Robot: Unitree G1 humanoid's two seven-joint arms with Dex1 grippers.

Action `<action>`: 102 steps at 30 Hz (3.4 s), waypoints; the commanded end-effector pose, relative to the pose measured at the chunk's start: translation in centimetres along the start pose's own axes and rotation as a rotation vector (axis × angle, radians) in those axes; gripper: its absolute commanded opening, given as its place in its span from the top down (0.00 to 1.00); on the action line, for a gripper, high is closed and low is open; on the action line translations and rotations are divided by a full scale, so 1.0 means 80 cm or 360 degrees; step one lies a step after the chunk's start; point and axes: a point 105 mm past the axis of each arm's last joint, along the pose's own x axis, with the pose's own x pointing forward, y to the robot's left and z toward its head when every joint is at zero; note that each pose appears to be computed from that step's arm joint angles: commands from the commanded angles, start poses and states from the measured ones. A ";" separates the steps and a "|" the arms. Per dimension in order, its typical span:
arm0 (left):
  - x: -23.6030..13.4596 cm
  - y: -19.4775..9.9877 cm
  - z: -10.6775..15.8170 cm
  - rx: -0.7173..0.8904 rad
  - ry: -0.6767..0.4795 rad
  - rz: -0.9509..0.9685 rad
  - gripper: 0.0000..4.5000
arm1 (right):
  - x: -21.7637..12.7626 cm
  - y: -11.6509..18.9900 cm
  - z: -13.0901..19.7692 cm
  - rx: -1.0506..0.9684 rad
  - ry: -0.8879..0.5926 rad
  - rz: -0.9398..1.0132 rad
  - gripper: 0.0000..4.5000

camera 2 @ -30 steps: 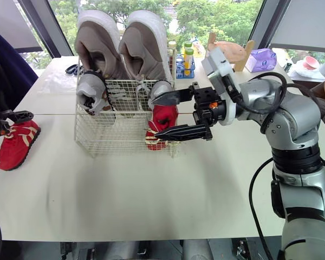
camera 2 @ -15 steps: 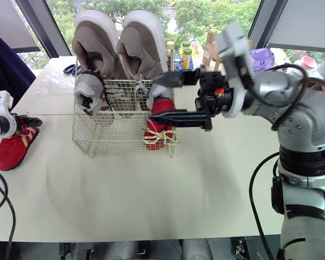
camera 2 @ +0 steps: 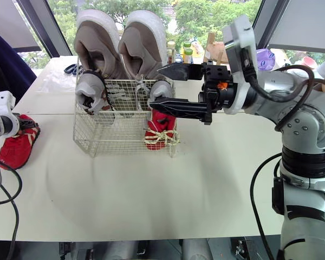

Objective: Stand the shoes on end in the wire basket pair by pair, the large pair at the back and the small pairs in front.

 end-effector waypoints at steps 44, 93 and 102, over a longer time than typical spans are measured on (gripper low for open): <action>-0.207 -0.298 -0.076 -0.0047 -0.1583 -0.1440 0.99 | -0.026 -0.016 -0.021 0.0299 0.0157 -0.0042 0.00; -0.170 -0.244 -0.145 -0.0518 -0.1246 -0.1284 0.63 | -0.038 -0.012 -0.045 0.0384 0.0167 -0.0090 0.00; -0.188 -0.224 -0.210 -0.0046 -0.0647 -0.1280 0.29 | -0.050 -0.014 -0.061 0.0421 0.0189 -0.0157 0.00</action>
